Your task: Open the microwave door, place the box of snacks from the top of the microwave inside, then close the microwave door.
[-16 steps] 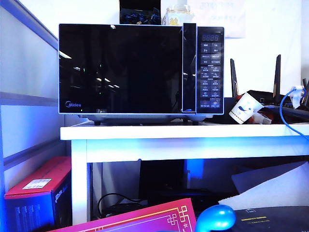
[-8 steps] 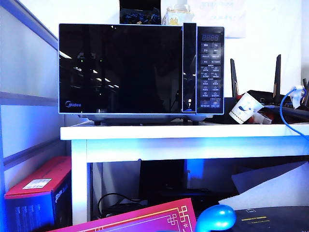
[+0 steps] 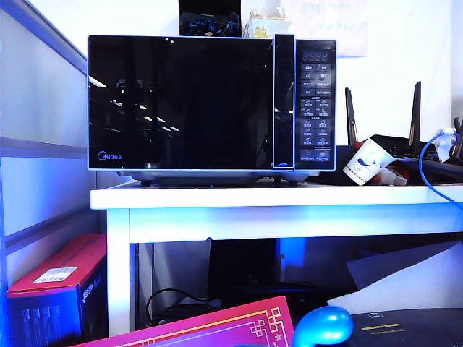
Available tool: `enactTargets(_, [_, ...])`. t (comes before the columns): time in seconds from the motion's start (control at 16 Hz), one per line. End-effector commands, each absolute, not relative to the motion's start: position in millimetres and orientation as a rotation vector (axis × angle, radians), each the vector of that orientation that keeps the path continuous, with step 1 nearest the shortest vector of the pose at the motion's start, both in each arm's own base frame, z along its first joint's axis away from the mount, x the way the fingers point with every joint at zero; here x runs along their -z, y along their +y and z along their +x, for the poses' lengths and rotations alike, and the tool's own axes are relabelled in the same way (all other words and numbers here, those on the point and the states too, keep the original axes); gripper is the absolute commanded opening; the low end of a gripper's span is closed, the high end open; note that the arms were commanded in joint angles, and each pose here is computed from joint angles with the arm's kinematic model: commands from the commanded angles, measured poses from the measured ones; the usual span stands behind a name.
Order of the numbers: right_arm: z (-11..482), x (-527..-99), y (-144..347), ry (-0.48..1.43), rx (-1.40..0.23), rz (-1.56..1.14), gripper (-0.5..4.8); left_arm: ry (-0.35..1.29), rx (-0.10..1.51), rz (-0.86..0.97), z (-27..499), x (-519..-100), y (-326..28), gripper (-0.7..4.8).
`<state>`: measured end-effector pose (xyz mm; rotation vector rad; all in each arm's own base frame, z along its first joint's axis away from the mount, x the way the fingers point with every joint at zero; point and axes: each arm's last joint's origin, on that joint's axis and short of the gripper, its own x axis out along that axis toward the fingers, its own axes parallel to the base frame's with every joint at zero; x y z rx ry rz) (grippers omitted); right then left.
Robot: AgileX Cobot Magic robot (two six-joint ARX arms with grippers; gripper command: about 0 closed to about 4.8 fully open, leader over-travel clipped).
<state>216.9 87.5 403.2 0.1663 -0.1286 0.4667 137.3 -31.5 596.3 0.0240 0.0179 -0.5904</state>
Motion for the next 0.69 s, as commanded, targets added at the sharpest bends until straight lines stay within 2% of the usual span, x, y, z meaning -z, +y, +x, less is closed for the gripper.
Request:
enactTargets(0.06, [239.2, -399.9, 93.5, -0.206, -0.365, 0.189, -0.06, 0.036, 0.556, 0.026, 137.6, -594.7, -30.6, -0.06])
enactTargets(0.31, [282.9, -367.1, 107.9, -0.139, -0.267, 0.161, -0.05, 0.117, 0.477, 0.085, 147.2, -585.0, -29.6, -0.06])
enactTargets(0.44, [296.6, -355.6, 113.1, -0.14, -0.261, 0.161, -0.06, 0.195, 0.366, 0.096, 156.3, -577.3, -27.7, -0.06])
enactTargets(0.69, [321.8, -331.5, 122.8, -0.166, -0.251, 0.169, 0.08, 0.326, 0.362, 0.135, 188.9, -559.9, -31.6, -0.06])
